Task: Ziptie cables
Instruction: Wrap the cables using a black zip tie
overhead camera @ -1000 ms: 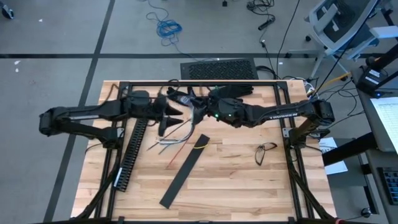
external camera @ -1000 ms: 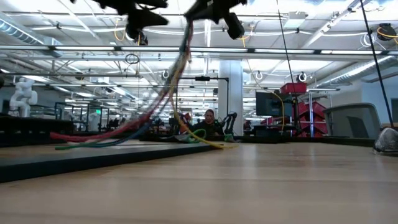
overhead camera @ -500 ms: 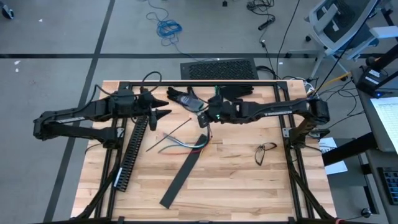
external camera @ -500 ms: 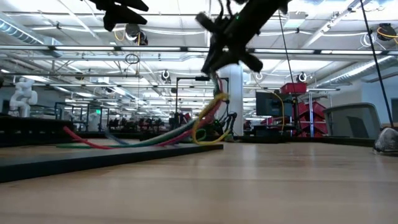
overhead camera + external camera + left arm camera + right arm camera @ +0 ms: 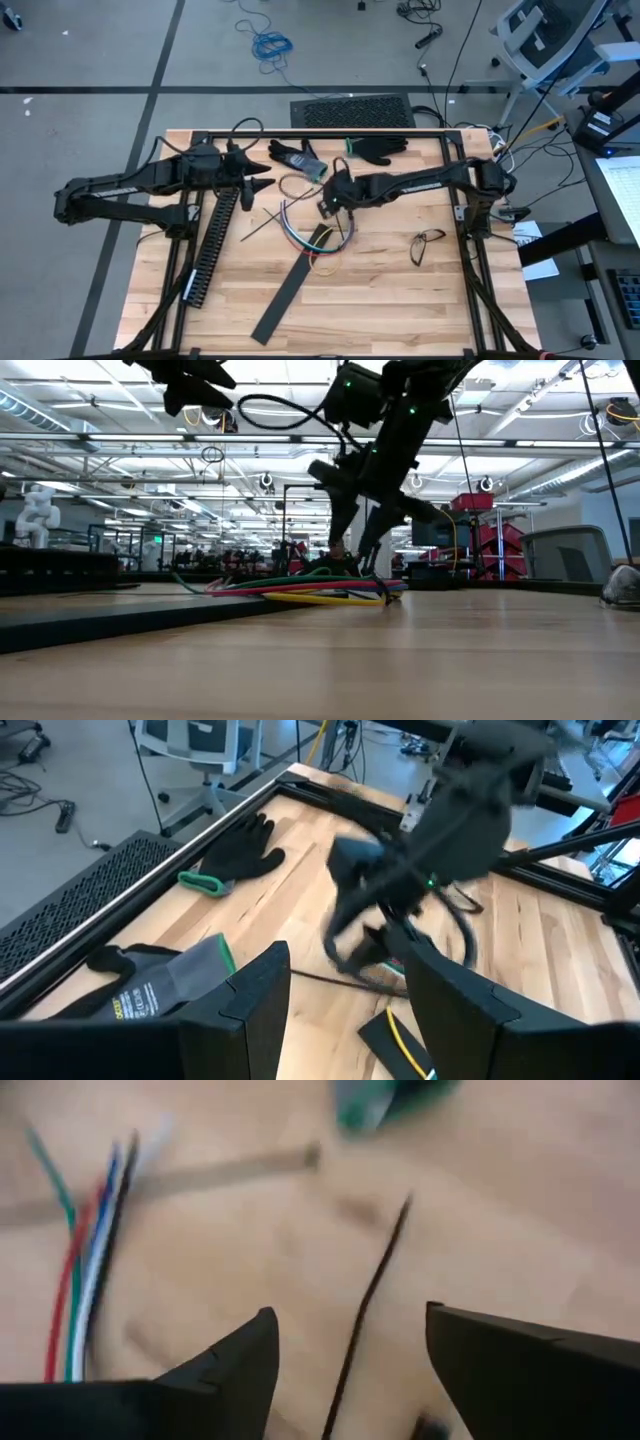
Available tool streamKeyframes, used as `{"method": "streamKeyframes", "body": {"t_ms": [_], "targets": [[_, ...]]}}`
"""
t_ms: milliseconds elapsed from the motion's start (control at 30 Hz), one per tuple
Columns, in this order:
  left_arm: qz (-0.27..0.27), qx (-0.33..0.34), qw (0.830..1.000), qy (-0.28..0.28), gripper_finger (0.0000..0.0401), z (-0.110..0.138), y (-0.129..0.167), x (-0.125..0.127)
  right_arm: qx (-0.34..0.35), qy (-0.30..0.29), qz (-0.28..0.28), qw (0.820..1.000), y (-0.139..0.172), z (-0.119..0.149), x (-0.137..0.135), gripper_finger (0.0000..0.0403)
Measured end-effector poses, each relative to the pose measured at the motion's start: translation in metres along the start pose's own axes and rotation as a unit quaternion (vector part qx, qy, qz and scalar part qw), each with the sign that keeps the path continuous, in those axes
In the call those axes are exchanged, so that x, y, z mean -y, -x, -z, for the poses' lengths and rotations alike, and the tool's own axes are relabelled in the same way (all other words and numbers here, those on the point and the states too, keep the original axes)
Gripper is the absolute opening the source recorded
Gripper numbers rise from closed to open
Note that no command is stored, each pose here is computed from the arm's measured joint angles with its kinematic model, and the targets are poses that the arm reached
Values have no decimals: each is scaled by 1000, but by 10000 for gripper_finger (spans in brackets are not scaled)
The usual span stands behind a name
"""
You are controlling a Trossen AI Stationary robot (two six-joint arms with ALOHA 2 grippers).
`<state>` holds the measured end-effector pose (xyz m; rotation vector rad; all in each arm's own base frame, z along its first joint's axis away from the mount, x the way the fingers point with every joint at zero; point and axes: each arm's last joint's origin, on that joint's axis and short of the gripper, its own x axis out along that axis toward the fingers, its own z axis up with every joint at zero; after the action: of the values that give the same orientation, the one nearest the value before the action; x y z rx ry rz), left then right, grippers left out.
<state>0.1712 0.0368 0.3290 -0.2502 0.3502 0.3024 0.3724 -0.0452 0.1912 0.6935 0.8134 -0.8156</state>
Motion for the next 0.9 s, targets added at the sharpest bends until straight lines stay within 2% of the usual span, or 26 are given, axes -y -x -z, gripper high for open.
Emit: {"method": "streamKeyframes", "body": {"t_ms": [100, 200, 333, 433, 633, 733, 833, 900], "targets": [[0, -1, 1000, 0, 193, 0, 0, 0, 36, -19, 56, 998, 8, -14, 16, 235], [0, -1, 1000, 0, 193, 0, 0, 0, 14, -34, 106, 994, 10, -24, 38, 226], [-2, -11, 1000, -1, 193, 2, 0, 0, -91, -10, 48, 995, 7, -30, 50, 214], [-4, -38, 999, -2, 193, 7, -3, -1, -137, 22, 10, 990, 10, -17, 39, 208], [5, -56, 998, -4, 193, 10, -3, 0, -171, 61, -12, 983, 27, 27, 5, 203], [-1, -56, 998, -5, 193, 10, -5, 0, -151, 24, -44, 987, 30, 38, -12, 203], [-5, -62, 998, -6, 193, 11, -9, 0, -108, -20, -87, 990, 25, 38, -27, 203], [-7, -70, 998, -6, 193, 12, -14, 0, -106, -35, -74, 991, 13, 41, -28, 203]]}}
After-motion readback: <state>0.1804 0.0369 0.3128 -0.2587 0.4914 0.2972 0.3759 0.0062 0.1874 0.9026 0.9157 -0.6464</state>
